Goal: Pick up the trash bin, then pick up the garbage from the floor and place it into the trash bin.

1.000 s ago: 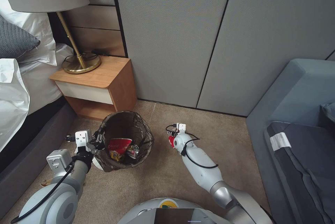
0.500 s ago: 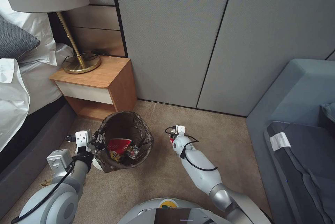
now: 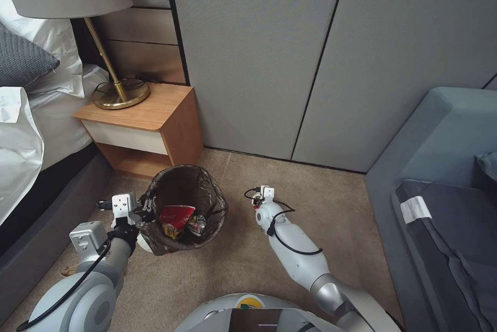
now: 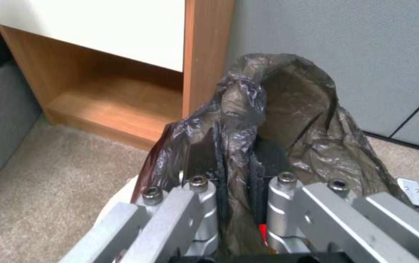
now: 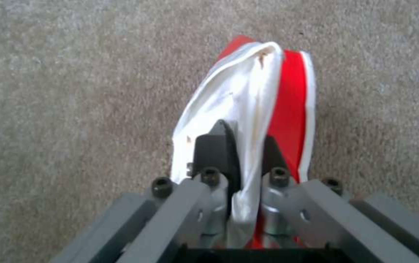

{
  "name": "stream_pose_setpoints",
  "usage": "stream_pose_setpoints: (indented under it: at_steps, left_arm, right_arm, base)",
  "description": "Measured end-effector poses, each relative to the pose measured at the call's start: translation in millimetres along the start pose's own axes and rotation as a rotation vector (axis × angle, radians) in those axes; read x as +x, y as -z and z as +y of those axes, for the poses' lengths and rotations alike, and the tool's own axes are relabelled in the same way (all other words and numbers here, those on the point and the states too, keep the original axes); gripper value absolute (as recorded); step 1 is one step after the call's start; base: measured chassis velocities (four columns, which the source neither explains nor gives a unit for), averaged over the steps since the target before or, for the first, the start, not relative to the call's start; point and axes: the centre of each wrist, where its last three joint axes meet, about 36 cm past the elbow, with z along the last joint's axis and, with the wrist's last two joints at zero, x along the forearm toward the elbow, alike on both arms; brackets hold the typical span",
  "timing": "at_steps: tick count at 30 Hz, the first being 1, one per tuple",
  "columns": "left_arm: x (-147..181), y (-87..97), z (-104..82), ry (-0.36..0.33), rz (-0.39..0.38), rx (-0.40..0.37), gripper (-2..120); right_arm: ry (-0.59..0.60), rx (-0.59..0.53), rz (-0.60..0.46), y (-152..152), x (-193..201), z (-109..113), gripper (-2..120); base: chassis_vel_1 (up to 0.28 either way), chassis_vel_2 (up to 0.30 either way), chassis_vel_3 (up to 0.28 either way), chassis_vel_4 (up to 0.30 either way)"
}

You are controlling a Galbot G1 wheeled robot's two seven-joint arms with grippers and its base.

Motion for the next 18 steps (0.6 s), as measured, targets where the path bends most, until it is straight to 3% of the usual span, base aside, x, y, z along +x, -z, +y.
stream_pose_setpoints:
  at_steps: [10,13,18]
  left_arm:
    - [0,0.4,0.7,0.004,-0.004,-0.001,8]
    - [0,0.7,0.6,0.003,-0.006,-0.001,8]
    - [-1,1.1,0.1,0.002,-0.008,0.0,8]
  right_arm:
    - [-0.012,0.007,-0.069,5,18,-31,0]
    - [0.017,-0.013,-0.148,27,52,-50,0]
    - [0.071,-0.035,-0.228,53,95,-63,0]
  base:
    - [0.0,0.0,0.0,0.0]
    - [0.0,0.0,0.0,0.0]
    - [0.0,0.0,0.0,0.0]
